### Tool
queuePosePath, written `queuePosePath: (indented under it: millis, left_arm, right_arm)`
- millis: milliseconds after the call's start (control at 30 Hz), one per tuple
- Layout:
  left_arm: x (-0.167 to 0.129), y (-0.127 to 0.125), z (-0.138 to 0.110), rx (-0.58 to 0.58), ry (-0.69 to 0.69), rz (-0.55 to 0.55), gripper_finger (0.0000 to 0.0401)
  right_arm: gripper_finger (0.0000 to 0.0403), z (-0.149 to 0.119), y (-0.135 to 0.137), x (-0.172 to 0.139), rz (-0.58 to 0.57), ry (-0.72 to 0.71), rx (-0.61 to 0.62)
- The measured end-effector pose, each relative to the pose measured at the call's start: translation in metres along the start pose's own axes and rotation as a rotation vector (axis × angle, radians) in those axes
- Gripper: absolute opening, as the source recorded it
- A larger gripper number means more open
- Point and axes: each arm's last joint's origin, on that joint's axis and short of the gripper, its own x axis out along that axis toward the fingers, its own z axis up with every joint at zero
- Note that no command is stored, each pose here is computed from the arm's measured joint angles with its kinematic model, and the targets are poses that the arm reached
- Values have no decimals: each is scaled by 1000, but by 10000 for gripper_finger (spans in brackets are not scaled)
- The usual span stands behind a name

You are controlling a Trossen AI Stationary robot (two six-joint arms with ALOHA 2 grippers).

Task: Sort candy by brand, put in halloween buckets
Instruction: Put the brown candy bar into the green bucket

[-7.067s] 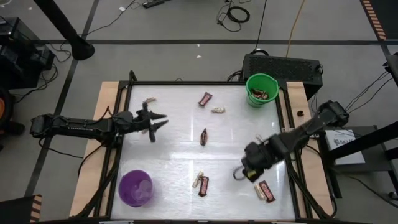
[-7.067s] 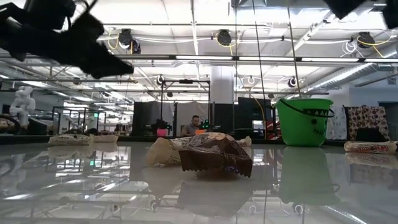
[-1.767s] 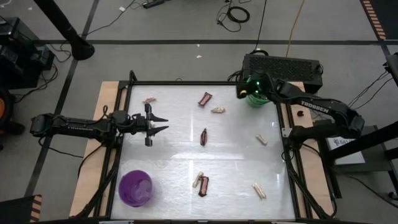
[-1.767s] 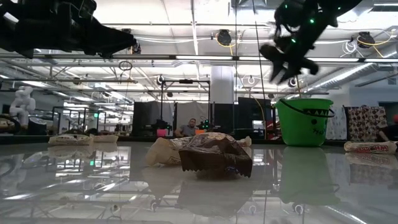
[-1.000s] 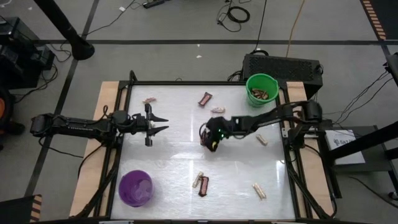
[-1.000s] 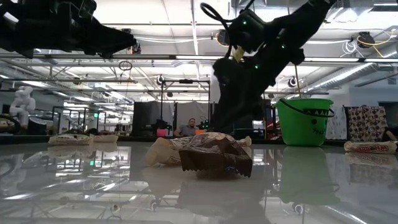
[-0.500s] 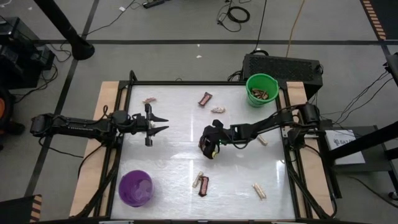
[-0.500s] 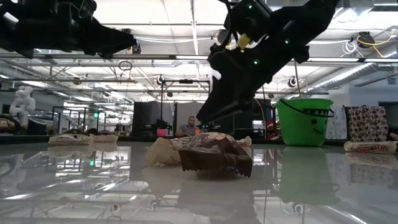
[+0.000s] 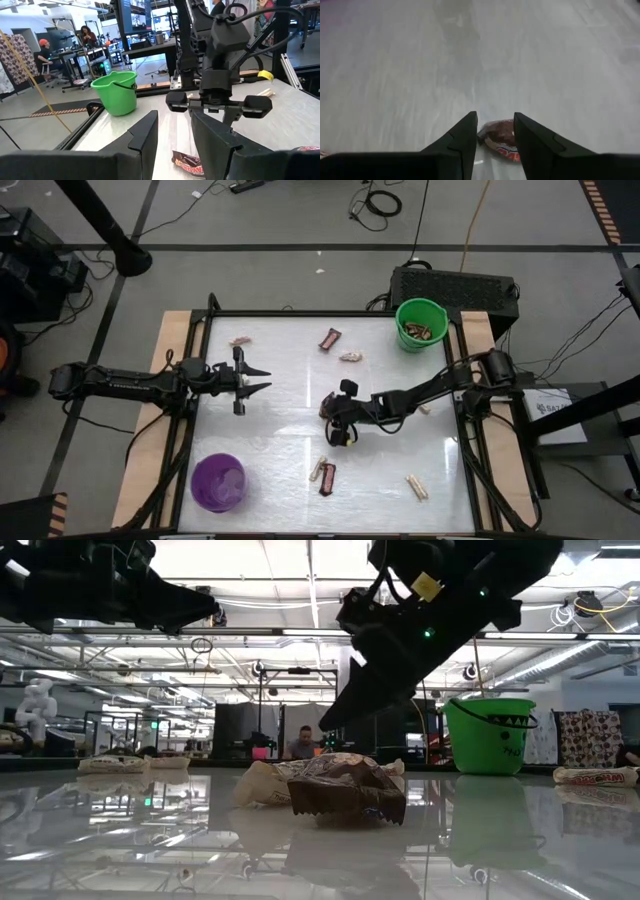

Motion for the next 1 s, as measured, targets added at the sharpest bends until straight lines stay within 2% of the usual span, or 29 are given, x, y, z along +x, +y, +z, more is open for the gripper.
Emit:
queuePosePath:
  millis: [333,700,833,1000]
  left_arm:
    - [0,0,0,0,1,0,128]
    - [0,0,-1,5,8,4,128]
    - [0,0,-1,6,10,7,128]
    - [0,0,-1,5,10,7,128]
  right_arm:
    - [121,-3,3,11,-2,-33,24]
    - [118,-20,3,25,-66,21,2]
    - [94,-20,3,25,-69,23,0]
    - [27,-20,3,25,-71,28,-3]
